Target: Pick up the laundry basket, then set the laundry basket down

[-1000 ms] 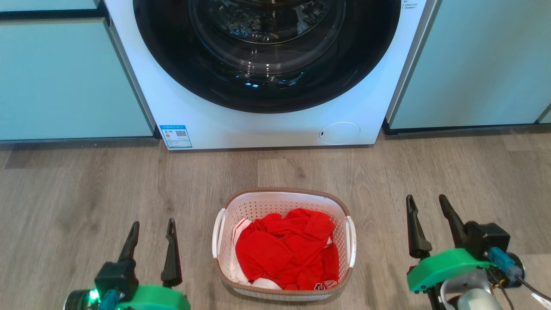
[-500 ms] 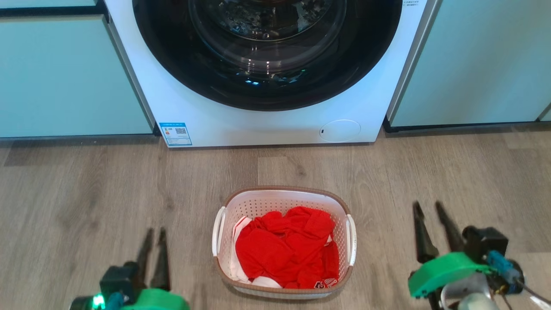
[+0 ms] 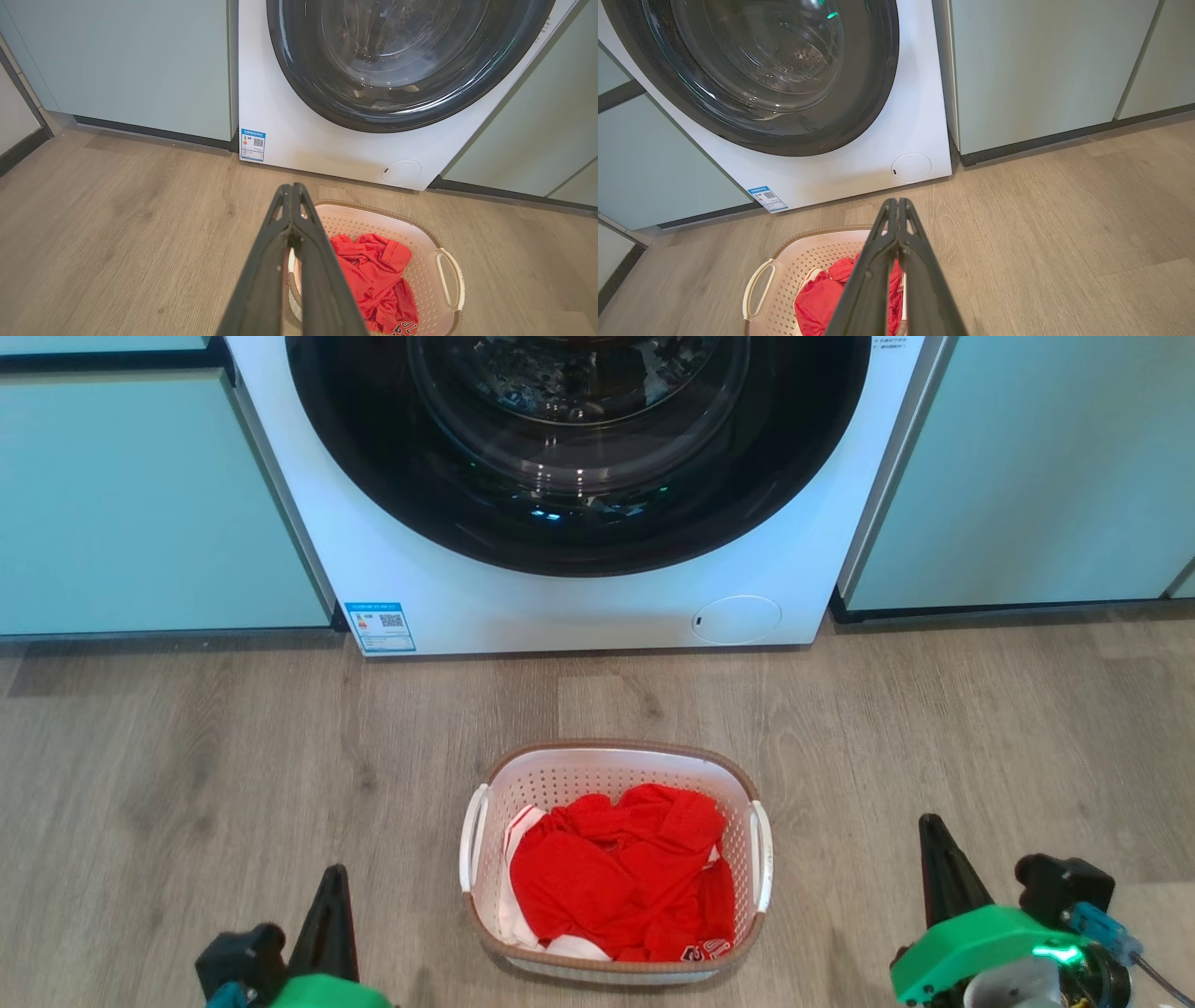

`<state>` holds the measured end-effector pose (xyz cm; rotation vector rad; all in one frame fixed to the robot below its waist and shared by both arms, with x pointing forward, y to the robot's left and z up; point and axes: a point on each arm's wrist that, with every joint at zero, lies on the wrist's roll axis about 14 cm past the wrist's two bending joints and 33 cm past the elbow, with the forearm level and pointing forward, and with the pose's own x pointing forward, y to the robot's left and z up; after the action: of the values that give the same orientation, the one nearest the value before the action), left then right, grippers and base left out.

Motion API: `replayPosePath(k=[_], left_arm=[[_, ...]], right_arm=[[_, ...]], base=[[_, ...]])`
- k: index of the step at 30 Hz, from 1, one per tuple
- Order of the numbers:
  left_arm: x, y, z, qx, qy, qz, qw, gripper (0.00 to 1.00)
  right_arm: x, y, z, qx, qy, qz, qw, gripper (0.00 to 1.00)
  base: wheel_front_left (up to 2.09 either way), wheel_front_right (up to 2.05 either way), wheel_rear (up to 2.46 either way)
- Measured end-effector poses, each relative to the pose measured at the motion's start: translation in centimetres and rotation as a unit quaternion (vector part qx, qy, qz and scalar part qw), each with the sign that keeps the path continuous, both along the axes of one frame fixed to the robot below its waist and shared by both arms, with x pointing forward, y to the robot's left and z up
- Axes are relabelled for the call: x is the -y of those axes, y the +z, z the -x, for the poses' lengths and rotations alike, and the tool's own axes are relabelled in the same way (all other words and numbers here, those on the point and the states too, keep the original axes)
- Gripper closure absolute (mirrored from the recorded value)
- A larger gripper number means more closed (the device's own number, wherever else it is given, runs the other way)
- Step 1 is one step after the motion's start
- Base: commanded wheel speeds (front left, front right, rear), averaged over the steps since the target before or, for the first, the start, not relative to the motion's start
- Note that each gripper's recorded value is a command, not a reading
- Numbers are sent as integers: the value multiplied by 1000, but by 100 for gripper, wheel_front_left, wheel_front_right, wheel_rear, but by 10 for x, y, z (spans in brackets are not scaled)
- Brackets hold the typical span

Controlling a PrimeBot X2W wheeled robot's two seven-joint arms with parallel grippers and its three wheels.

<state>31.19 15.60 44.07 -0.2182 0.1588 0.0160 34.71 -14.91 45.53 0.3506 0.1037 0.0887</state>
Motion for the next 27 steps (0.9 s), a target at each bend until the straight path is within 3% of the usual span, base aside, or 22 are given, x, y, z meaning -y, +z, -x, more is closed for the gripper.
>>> replayPosePath(k=[27], left_arm=[[-9,-4,-11,-25,38,156,987,100]], right_arm=[[17,-4,-2,-31,-50,-140,988,100]], base=[[0,0,0]])
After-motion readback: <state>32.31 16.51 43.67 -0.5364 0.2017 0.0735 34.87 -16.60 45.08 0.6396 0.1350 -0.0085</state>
